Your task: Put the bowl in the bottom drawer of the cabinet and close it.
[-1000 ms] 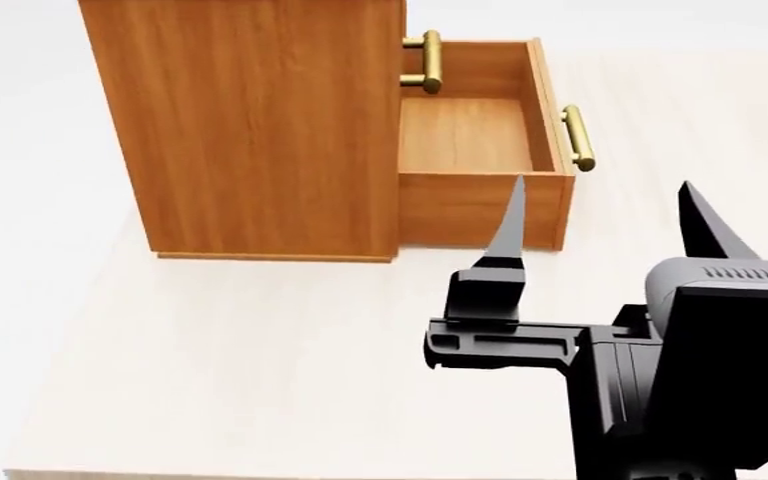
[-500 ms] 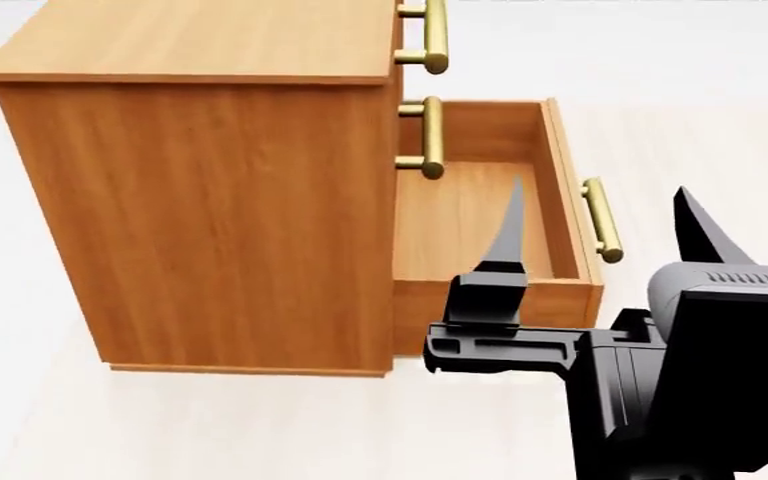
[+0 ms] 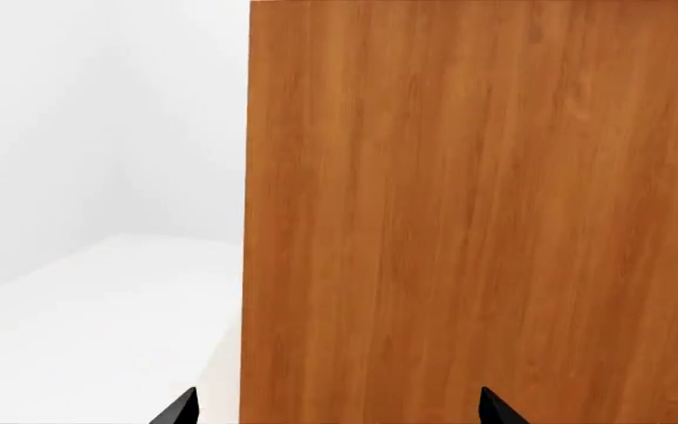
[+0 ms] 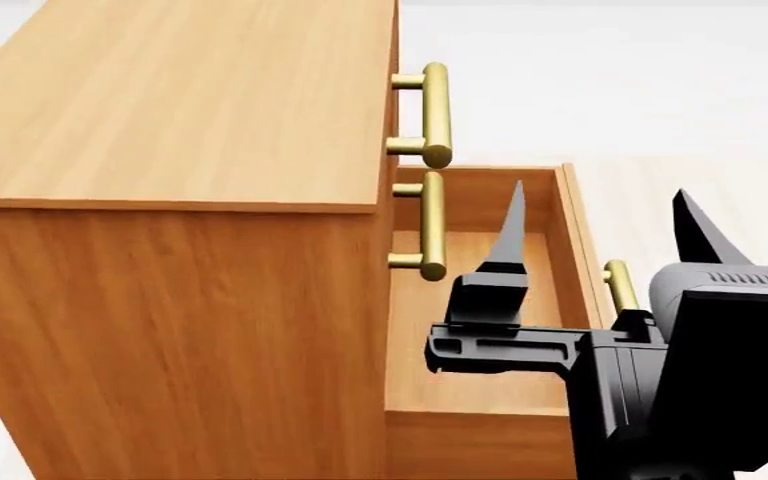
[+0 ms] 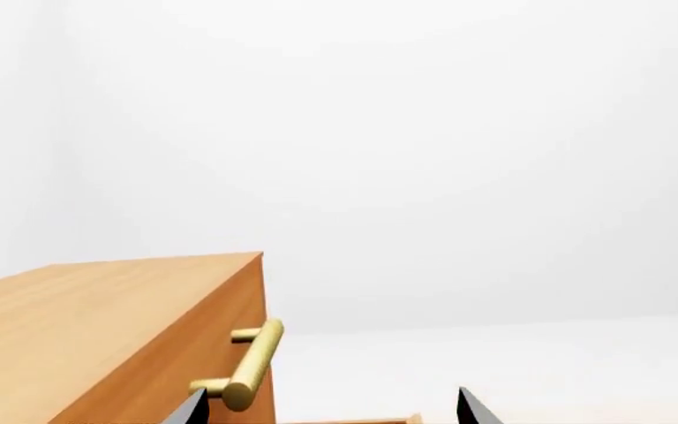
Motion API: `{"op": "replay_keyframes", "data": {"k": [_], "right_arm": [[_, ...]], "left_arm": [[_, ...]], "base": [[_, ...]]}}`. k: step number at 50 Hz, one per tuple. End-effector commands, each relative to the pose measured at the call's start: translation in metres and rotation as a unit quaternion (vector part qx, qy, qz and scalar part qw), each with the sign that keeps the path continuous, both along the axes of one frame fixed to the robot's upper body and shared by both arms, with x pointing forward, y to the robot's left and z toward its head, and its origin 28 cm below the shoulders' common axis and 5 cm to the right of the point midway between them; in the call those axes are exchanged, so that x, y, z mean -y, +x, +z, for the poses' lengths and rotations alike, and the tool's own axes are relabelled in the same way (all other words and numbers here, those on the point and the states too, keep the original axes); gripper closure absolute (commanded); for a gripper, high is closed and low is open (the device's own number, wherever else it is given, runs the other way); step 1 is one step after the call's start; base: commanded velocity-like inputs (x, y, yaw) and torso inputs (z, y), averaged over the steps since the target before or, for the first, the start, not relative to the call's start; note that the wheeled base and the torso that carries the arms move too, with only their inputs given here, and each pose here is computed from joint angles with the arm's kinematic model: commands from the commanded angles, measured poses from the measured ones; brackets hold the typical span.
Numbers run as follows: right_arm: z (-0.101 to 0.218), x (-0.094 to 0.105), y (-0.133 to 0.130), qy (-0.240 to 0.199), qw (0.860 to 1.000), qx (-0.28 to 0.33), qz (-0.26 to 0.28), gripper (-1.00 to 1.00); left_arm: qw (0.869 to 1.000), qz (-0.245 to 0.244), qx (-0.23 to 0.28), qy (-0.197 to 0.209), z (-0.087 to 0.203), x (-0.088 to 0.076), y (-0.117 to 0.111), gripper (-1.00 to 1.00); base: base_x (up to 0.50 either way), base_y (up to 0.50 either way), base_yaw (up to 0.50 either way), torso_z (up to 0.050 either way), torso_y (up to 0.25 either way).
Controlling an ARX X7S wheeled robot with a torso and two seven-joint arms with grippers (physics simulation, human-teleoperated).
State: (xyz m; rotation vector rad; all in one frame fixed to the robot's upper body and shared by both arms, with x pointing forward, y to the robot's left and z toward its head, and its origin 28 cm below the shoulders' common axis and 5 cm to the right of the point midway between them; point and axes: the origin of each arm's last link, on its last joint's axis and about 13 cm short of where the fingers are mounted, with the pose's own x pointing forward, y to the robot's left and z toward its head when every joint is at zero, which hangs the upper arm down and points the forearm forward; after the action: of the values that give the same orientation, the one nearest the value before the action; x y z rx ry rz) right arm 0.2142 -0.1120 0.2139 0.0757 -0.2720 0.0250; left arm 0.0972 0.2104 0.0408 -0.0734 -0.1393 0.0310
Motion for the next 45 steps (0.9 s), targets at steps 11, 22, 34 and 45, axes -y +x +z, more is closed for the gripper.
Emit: {"op": "replay_keyframes", "data": {"k": [11,22,34,45], "right_arm": [[-0.001,0.001,0.002,-0.006,1.0,-0.004,-0.01,-1.0],[-0.017,0.009,0.01,-0.012,0.999,-0.033,-0.021,-1.0],[-0.035,0.019,0.03,-0.014,0.995,-0.085,-0.048,-1.0],[-0.045,0.025,0.051,-0.03,0.986,-0.154,-0.049,-1.0]], "left_arm": [[1.0,0.0,-0.001,0.003,-0.001,0.0,0.0,-1.0],[1.0,0.0,-0.001,0.001,-0.001,0.0,0.0,-1.0],[1.0,0.001,-0.001,0.0,-0.001,0.0,0.0,-1.0],[1.0,0.001,-0.001,-0.001,-0.002,0.0,0.0,-1.0]], "base": [[0.5,0.0,0.0,0.0,0.0],[0.0,0.0,0.0,0.0,0.0],[0.0,0.0,0.0,0.0,0.0],[0.0,0.0,0.0,0.0,0.0]]}}
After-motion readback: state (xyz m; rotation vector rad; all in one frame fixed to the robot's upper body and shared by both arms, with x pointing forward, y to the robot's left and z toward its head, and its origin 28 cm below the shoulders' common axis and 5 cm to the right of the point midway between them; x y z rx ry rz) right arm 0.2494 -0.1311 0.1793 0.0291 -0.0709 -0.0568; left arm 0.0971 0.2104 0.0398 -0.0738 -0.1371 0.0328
